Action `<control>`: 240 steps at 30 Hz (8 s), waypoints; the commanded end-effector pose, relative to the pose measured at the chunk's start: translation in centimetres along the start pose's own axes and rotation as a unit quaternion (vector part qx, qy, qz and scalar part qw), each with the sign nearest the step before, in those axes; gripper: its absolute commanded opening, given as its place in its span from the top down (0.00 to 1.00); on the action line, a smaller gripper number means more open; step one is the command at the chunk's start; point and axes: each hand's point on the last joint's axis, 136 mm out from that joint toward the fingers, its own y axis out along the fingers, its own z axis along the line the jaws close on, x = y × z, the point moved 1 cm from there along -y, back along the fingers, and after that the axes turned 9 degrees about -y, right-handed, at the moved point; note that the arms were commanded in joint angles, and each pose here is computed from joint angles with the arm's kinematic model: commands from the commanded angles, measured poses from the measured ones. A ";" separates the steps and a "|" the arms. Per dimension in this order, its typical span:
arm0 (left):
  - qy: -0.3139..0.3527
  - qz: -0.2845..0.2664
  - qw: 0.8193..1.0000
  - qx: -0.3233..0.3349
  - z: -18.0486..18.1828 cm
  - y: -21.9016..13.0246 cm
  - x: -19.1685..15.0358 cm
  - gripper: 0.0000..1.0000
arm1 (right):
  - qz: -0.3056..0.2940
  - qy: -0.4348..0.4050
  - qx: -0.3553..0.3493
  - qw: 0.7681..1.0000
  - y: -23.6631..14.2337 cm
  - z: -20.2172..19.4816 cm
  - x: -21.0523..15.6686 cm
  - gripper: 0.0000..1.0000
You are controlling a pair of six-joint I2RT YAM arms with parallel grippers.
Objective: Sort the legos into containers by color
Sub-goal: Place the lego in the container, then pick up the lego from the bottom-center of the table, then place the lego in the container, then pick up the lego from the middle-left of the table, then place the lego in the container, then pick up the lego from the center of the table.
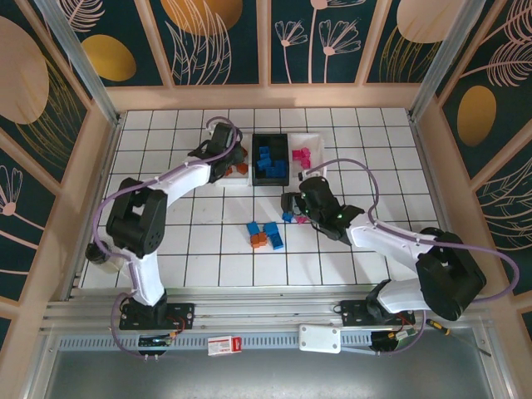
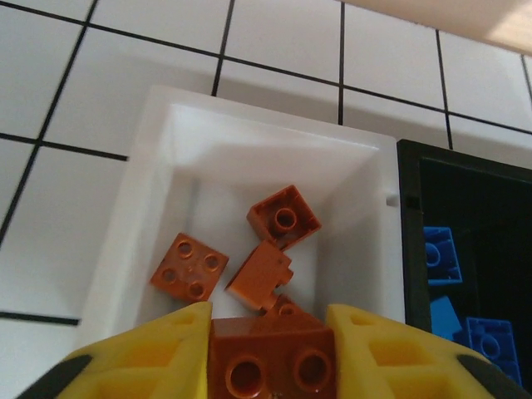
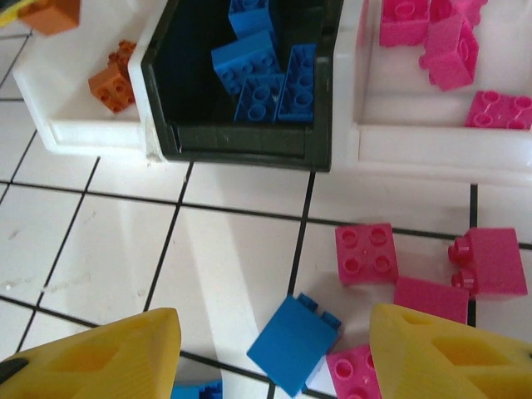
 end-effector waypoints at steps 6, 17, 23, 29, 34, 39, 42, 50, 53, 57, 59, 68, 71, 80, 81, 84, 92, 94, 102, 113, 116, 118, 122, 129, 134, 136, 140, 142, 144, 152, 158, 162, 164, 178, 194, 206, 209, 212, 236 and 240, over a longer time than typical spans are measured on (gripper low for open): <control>0.002 0.009 1.000 0.001 -1.3 1.2 2.0 0.39 | 0.052 -0.049 0.094 0.993 -1.1 4.9 -4.4 0.36; -0.054 0.013 0.986 -0.154 -2.6 -9.1 0.2 0.01 | 0.134 -0.126 0.063 0.981 -0.7 7.3 -11.4 0.33; -0.066 0.034 0.982 -0.173 -0.2 -12.6 -4.2 0.01 | 0.153 -0.157 0.023 0.975 0.3 7.0 -12.8 0.34; -0.069 0.044 0.981 -0.178 1.7 -14.8 -6.5 0.01 | 0.150 -0.162 -0.001 0.975 0.6 6.1 -12.9 0.36; -0.072 0.045 0.981 -0.175 3.0 -15.7 -7.3 0.01 | 0.155 -0.161 0.004 0.975 1.7 5.9 -13.3 0.39; -0.071 0.046 0.982 -0.167 3.7 -16.0 -7.8 0.01 | 0.141 -0.152 0.019 0.978 2.6 6.4 -12.5 0.47; -0.072 0.051 0.983 -0.164 4.1 -15.8 -8.3 0.01 | 0.133 -0.150 0.033 0.979 2.8 6.9 -11.9 0.52; -0.070 0.056 0.984 -0.154 4.8 -15.4 -9.0 0.01 | 0.153 -0.143 0.042 0.977 1.5 5.7 -13.1 0.77; -0.068 0.057 0.984 -0.151 5.0 -15.4 -9.2 0.01 | 0.157 -0.135 0.044 0.977 0.0 4.9 -13.4 0.81; -0.065 0.060 0.985 -0.146 5.3 -15.2 -9.5 0.01 | 0.146 -0.125 0.051 0.980 -2.3 4.5 -12.1 0.83; -0.065 0.061 0.985 -0.145 5.4 -15.2 -9.6 0.01 | 0.129 -0.121 0.060 0.982 -3.2 4.8 -10.7 0.83; -0.061 0.076 0.986 -0.134 6.3 -14.9 -10.8 0.01 | -0.004 -0.080 0.071 0.994 -0.9 4.9 3.8 0.83; -0.060 0.079 0.986 -0.135 6.5 -15.0 -11.1 0.01 | -0.017 -0.063 0.034 0.997 2.7 3.2 7.6 0.82; -0.056 0.094 0.985 -0.136 7.1 -15.1 -12.5 0.01 | 0.003 -0.025 -0.024 0.999 12.8 0.0 12.5 0.78; -0.056 0.096 0.984 -0.136 7.1 -15.1 -12.6 0.01 | 0.007 -0.021 -0.026 0.999 13.6 -0.3 12.5 0.77; -0.056 0.100 0.984 -0.136 7.3 -15.0 -13.0 0.01 | 0.015 -0.011 -0.028 0.999 15.3 -0.7 12.6 0.65; -0.022 0.117 0.983 -0.140 6.4 -15.0 -14.7 0.03 | -0.002 -0.003 -0.016 1.000 13.7 -0.2 13.5 0.36; -0.007 0.124 0.983 -0.137 5.9 -15.0 -15.5 0.06 | -0.010 -0.002 -0.014 1.000 12.5 0.0 13.1 0.36; 0.087 0.181 0.970 -0.136 3.9 -15.7 -21.2 0.09 | -0.008 0.007 -0.009 1.000 8.2 -0.3 8.6 0.36; 0.162 0.212 0.959 -0.101 4.2 -15.8 -26.0 0.22 | -0.016 0.027 -0.014 0.999 4.7 -1.7 5.6 0.35; 0.172 0.213 0.958 -0.083 4.7 -15.0 -26.5 0.22 | -0.022 0.030 -0.015 0.999 4.2 -1.8 5.6 0.35; 0.175 0.212 0.958 -0.076 4.6 -14.5 -26.6 0.25 | -0.025 0.030 -0.014 0.999 4.0 -1.9 5.7 0.35; 0.178 0.198 0.961 -0.071 3.6 -13.7 -26.0 0.28 | -0.030 0.028 -0.017 0.999 3.5 -2.1 5.8 0.35; 0.190 0.191 0.961 -0.060 2.6 -12.4 -25.9 0.32 | -0.032 0.027 -0.022 0.999 3.0 -2.4 5.6 0.35; 0.191 0.191 0.962 -0.047 3.1 -12.2 -25.9 0.50 | -0.034 0.027 -0.025 0.999 2.7 -2.7 5.4 0.35; 0.189 0.189 0.963 -0.045 3.4 -12.5 -25.7 0.58 | -0.038 0.029 -0.024 0.999 2.5 -2.7 5.6 0.34; 0.179 0.193 0.963 -0.056 3.6 -13.4 -25.4 0.72 | -0.040 0.031 -0.026 0.998 2.5 -2.8 5.7 0.34; 0.170 0.198 0.963 -0.065 3.6 -14.0 -25.4 0.76 | -0.041 0.032 -0.027 0.998 2.4 -2.8 5.8 0.34; 0.162 0.198 0.964 -0.074 3.4 -14.6 -25.2 0.78 | -0.042 0.033 -0.027 0.998 2.4 -2.9 5.7 0.34; 0.094 0.142 0.981 -0.089 3.2 -14.5 -17.6 0.85 | -0.045 0.045 -0.021 0.998 1.6 -3.0 5.3 0.34; 0.032 0.051 0.992 -0.108 0.5 -13.0 -7.1 0.83 | -0.044 0.054 -0.019 0.997 0.7 -3.2 4.4 0.35; 0.006 0.026 0.994 -0.102 -0.6 -10.1 -2.4 0.84 | -0.038 0.059 -0.015 0.997 0.4 -3.2 3.6 0.34; -0.003 0.021 0.996 -0.091 -0.7 -8.3 -1.0 0.85 | -0.034 0.060 -0.014 0.998 0.3 -3.2 3.2 0.35; -0.009 0.018 1.000 0.007 0.6 1.2 2.3 0.78 | -0.006 0.054 0.002 0.999 -0.2 -2.4 0.1 0.35; -0.055 -0.011 0.989 -0.139 -3.6 -7.2 5.0 0.14 | 0.003 0.089 -0.070 0.994 -0.8 -4.8 -1.9 0.34; -0.048 0.051 0.972 -0.226 -1.8 -13.8 -6.7 0.01 | 0.014 0.206 -0.048 0.977 0.9 -6.5 -4.6 0.36; -0.051 0.057 0.969 -0.236 -0.8 -14.5 -8.5 0.02 | 0.014 0.217 -0.035 0.975 1.4 -6.2 -4.6 0.37; -0.052 0.058 0.968 -0.237 0.0 -14.9 -9.1 0.01 | 0.020 0.233 -0.034 0.972 2.0 -6.4 -5.1 0.38; -0.047 0.066 0.977 -0.198 2.6 -14.6 -10.7 0.01 | 0.065 0.251 -0.092 0.961 2.7 -9.8 -9.5 0.73; -0.044 0.067 0.979 -0.187 3.0 -14.4 -11.0 0.01 | 0.055 0.228 -0.099 0.967 1.6 -10.3 -8.8 0.81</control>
